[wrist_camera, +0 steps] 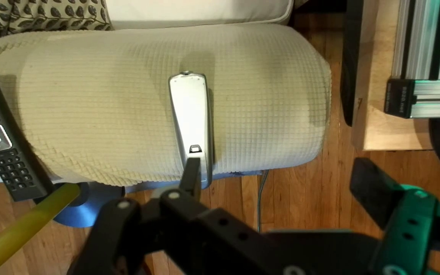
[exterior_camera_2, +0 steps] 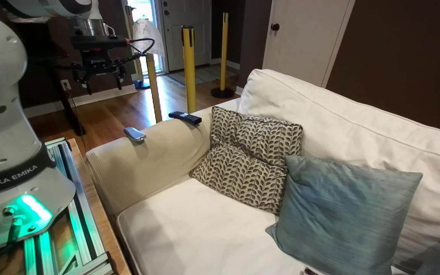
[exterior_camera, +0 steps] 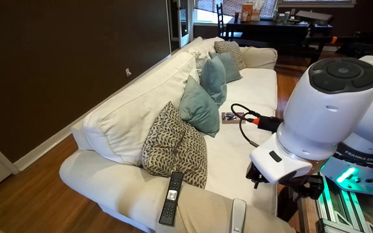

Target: Flip the grey remote over

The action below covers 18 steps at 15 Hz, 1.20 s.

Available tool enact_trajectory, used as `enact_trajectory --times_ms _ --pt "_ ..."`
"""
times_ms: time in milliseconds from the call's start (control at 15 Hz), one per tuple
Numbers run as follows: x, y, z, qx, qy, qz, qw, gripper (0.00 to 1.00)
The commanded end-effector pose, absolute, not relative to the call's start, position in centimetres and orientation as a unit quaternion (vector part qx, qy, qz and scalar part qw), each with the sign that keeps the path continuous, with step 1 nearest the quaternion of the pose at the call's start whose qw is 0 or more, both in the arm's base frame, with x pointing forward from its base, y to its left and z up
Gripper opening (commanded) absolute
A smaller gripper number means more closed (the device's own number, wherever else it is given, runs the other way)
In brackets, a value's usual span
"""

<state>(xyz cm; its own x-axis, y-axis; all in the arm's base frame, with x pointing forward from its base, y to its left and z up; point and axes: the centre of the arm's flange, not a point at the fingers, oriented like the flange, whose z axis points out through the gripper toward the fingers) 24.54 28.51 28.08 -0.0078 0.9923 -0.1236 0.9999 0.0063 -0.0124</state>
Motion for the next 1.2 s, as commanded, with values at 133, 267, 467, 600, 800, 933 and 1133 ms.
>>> enact_trajectory --times_ms 133,267,467,600,800,933,1133 --pt "24.7 26.3 24.6 0.706 0.705 -0.056 0.041 1.0" --pt "25.6 25.6 23.5 0.71 0.702 -0.049 0.037 1.0" --pt "27.0 25.0 21.4 0.702 0.71 -0.032 0.035 1.0" --pt "27.1 24.4 19.8 0.691 0.722 -0.033 0.026 1.0" --pt "27.4 23.6 17.3 0.685 0.728 -0.043 0.017 1.0" --pt "27.8 23.4 15.7 0.676 0.736 -0.046 0.014 1.0" --pt "28.2 22.9 13.7 0.668 0.743 -0.05 0.011 1.0"
